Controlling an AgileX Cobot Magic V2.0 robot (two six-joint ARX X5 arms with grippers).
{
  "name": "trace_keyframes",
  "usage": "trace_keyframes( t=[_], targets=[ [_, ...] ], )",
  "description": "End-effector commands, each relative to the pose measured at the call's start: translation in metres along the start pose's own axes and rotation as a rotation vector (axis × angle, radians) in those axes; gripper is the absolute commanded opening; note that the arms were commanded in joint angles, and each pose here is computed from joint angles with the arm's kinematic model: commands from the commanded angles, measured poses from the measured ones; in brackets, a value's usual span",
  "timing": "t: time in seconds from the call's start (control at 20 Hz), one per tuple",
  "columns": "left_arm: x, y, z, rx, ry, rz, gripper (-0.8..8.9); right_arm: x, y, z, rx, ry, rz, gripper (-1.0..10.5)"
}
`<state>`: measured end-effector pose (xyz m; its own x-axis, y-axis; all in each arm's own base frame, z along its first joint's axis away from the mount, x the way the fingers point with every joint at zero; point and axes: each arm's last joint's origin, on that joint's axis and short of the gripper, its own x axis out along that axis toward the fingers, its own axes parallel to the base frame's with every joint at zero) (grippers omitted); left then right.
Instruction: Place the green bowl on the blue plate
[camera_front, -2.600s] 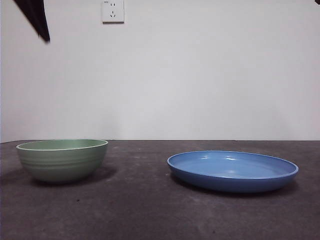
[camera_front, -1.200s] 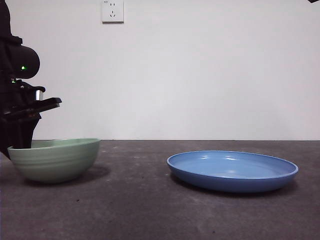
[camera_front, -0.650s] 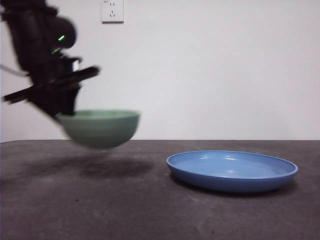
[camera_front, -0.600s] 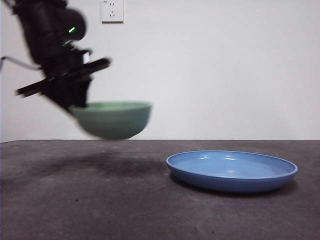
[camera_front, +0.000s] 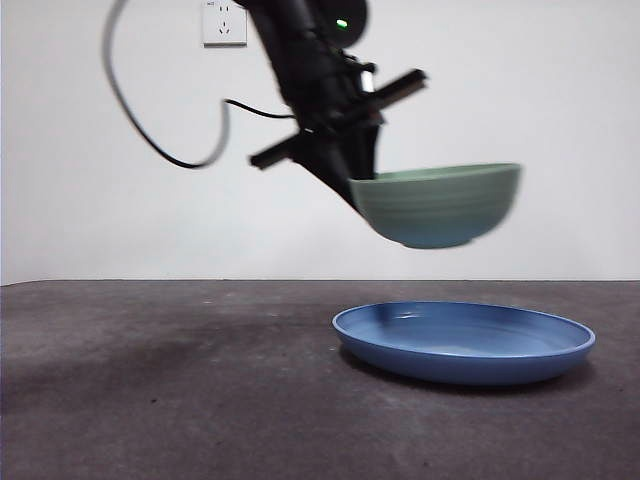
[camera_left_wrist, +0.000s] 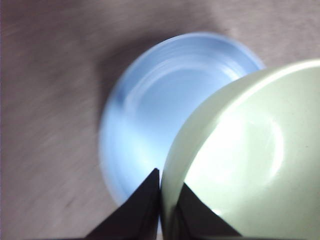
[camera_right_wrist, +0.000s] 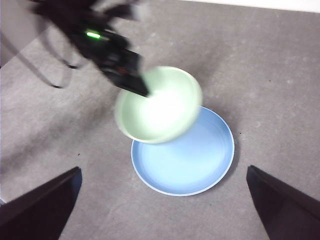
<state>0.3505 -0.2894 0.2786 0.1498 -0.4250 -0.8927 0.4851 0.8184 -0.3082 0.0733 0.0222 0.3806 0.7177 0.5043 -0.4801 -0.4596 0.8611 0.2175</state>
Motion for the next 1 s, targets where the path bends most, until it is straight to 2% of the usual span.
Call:
trace_keyframes(
  t=[0.05,0.35,1.0],
  targets=[
    [0.027,-0.006,0.008,0.023,0.039,-0.002,0.15,-0.006,0.003,0.0,0.014,-0.013,0.001,5.4],
    [0.075,0.0,0.005,0.011,0.138,0.019,0.15,-0.008,0.004,-0.002,0.023,-0.012,0.001,5.4],
    [0.085,0.0,0.005,0.021,0.136,0.016,0.19,-0.008,0.003,-0.002,0.022,-0.014,-0.015,5.4]
  ],
)
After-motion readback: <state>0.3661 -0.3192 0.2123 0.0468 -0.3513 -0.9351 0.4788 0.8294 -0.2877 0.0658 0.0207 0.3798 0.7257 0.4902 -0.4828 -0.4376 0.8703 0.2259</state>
